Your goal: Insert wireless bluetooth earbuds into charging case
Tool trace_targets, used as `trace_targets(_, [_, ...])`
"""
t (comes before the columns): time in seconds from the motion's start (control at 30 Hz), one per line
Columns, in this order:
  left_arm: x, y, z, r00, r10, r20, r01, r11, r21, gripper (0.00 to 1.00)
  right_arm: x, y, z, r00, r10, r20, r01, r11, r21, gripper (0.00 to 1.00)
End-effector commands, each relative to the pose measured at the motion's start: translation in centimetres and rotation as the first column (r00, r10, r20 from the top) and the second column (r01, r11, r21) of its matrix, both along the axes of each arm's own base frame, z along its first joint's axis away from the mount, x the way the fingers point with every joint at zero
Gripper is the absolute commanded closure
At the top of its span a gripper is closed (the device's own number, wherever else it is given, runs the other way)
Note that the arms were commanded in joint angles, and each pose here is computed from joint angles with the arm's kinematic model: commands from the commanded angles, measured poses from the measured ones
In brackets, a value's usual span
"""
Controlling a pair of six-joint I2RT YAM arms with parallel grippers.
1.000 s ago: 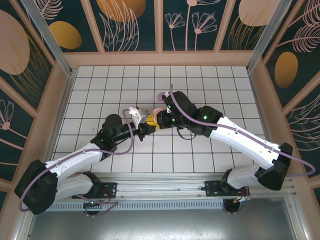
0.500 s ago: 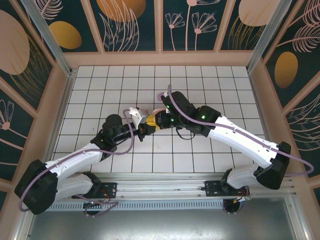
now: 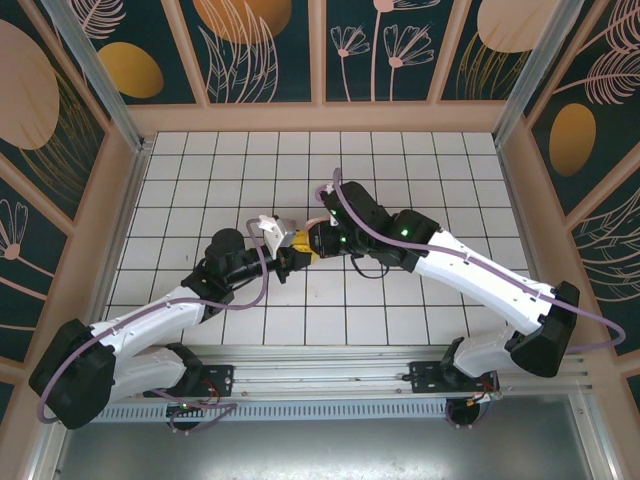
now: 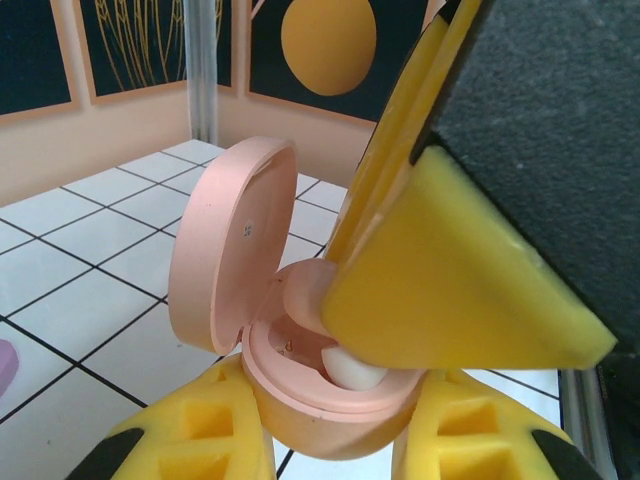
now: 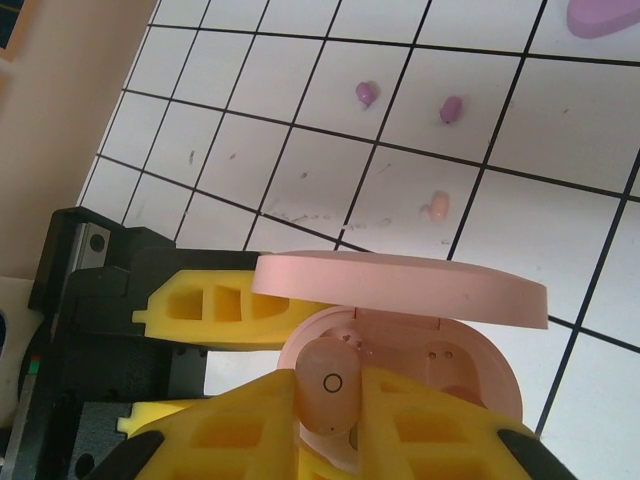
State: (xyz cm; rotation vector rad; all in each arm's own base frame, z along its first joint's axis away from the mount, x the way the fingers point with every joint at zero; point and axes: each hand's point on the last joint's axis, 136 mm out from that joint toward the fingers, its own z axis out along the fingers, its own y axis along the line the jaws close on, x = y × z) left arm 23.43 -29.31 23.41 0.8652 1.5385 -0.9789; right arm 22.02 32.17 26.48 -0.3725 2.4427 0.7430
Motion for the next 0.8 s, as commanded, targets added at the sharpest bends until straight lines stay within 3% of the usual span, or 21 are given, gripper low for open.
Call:
trace_targets(0.0, [0.0,0.0,1.8,0.999,0.008,0.052,-0.007,0.999,-0.032,0.98,-0.6,0.4,0.6,0.999,0.032,0.001,-0.032,0.999,-0.007,0.8])
trace_targets(0.47, [0.0,0.2,1.7,0.998,0.024,0.051,-0.022,0.999,-0.025,0.98,-0.3,0.3,1.5,1.0,0.014,0.012,-0.014,1.0,0.002,0.74])
trace_targets(0.77, [0.4,0.9,1.7,0.996,0.07,0.048,-0.069,0.997,-0.027,0.97,-0.5,0.8,5.6,0.997,0.023,0.074,-0.032,0.991,0.129,0.74])
